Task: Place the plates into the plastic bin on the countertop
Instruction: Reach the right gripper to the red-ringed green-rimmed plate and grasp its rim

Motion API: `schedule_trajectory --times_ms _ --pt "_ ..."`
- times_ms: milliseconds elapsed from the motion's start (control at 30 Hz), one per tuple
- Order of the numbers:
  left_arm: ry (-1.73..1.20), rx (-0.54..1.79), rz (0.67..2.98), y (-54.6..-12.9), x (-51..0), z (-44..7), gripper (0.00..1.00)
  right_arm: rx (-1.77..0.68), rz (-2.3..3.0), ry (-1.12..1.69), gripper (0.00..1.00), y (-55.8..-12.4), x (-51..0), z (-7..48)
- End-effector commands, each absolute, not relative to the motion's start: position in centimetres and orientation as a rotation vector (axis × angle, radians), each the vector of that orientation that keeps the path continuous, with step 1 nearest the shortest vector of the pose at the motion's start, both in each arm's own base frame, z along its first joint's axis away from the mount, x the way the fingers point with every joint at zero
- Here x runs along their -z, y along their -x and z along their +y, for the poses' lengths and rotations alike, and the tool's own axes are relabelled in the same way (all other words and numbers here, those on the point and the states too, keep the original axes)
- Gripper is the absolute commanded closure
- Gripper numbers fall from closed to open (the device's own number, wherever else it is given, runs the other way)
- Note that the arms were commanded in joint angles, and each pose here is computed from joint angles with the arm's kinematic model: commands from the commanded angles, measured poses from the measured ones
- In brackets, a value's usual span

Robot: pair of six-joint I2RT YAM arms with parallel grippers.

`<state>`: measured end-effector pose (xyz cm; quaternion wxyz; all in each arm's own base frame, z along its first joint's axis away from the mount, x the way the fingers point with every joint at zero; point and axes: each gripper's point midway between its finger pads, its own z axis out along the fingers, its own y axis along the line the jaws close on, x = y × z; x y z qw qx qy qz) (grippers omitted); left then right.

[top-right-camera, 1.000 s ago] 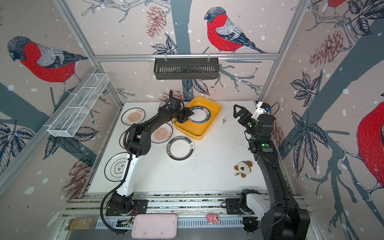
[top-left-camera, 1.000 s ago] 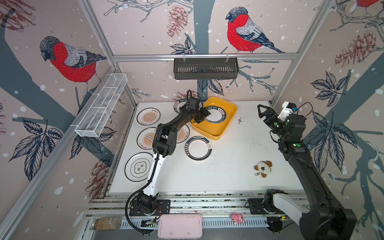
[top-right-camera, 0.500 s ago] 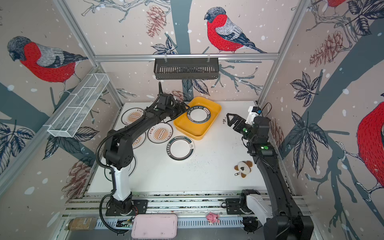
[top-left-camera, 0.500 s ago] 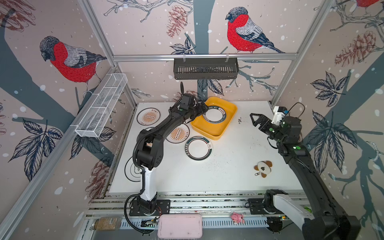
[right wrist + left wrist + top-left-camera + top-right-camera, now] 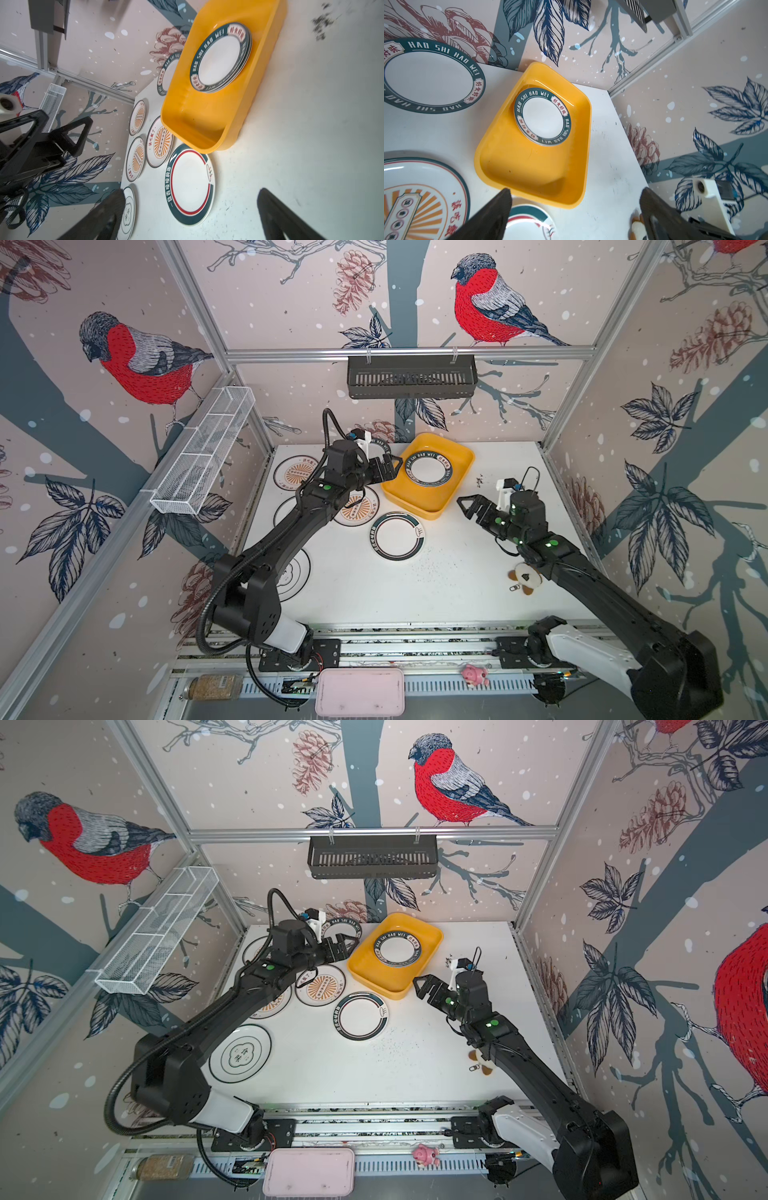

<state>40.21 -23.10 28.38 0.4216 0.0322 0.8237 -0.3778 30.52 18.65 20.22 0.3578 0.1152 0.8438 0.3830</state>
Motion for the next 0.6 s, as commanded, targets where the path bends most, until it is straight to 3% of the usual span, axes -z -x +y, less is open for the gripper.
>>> schedule_trajectory --times_ms 0,233,567 --pt "-0.162 0.922 2.04 -38.1 -28.7 -22.4 0.04 -1.003 2.173 -0.326 0.0 -30.8 -19.7 20.3" --pt "-0.182 0.923 2.048 -33.8 -28.1 -20.8 0.04 -1.056 2.294 -0.258 0.01 -30.1 -16.3 24.1" --pt "-0.152 0.93 2.091 -28.6 -24.8 -18.6 0.04 -1.108 2.424 -0.241 0.1 -29.5 -10.3 28.3"
